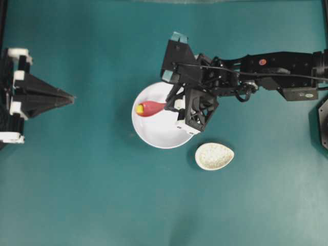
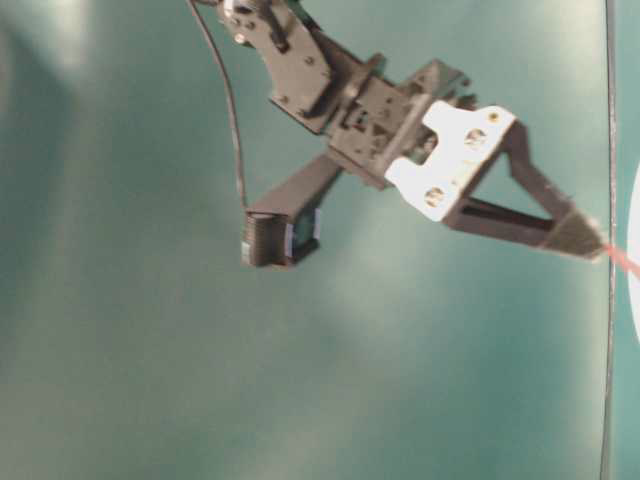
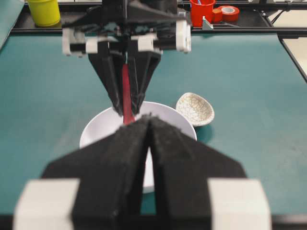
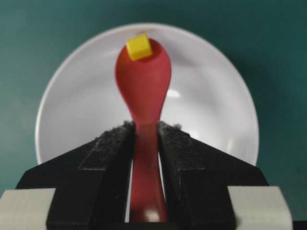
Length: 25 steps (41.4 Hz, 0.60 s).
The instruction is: Scoop the yellow hexagonal prism block from the bowl with a spoon using the right arm.
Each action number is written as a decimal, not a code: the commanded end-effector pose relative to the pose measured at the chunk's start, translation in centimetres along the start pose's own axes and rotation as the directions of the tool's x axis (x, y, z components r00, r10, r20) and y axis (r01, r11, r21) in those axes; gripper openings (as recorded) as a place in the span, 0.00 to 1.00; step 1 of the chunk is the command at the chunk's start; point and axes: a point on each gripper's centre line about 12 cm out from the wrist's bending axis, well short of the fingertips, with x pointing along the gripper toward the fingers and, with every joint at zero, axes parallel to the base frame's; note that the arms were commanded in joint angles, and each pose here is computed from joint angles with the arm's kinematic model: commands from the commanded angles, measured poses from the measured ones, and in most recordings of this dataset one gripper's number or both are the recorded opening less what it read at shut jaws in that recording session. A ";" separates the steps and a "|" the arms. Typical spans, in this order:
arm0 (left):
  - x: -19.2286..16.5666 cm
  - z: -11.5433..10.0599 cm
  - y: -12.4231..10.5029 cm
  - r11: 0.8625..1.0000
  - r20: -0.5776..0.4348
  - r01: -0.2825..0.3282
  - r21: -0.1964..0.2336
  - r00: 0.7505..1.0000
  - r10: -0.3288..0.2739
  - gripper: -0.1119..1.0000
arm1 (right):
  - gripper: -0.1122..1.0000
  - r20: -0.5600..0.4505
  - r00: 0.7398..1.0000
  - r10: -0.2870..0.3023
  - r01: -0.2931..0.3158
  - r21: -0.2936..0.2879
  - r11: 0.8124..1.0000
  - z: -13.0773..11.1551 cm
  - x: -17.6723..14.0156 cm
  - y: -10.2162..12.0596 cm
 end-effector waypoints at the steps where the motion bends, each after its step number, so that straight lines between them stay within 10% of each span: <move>1: 0.2 0.7 0.0 1.000 0.014 -0.001 0.004 1.000 0.001 0.10 | 0.31 0.058 0.998 0.012 -0.012 -0.003 1.000 1.0 -1.5 0.4; 16: 0.2 0.6 0.1 1.000 0.012 -0.003 0.004 1.000 0.003 0.10 | 0.31 0.244 0.970 0.020 -0.014 -0.028 1.000 2.0 -4.6 0.4; 25: 0.2 0.6 0.1 1.000 0.009 -0.003 0.004 1.000 0.003 0.10 | 0.31 0.505 0.862 0.035 -0.018 -0.039 0.999 2.0 -8.7 0.1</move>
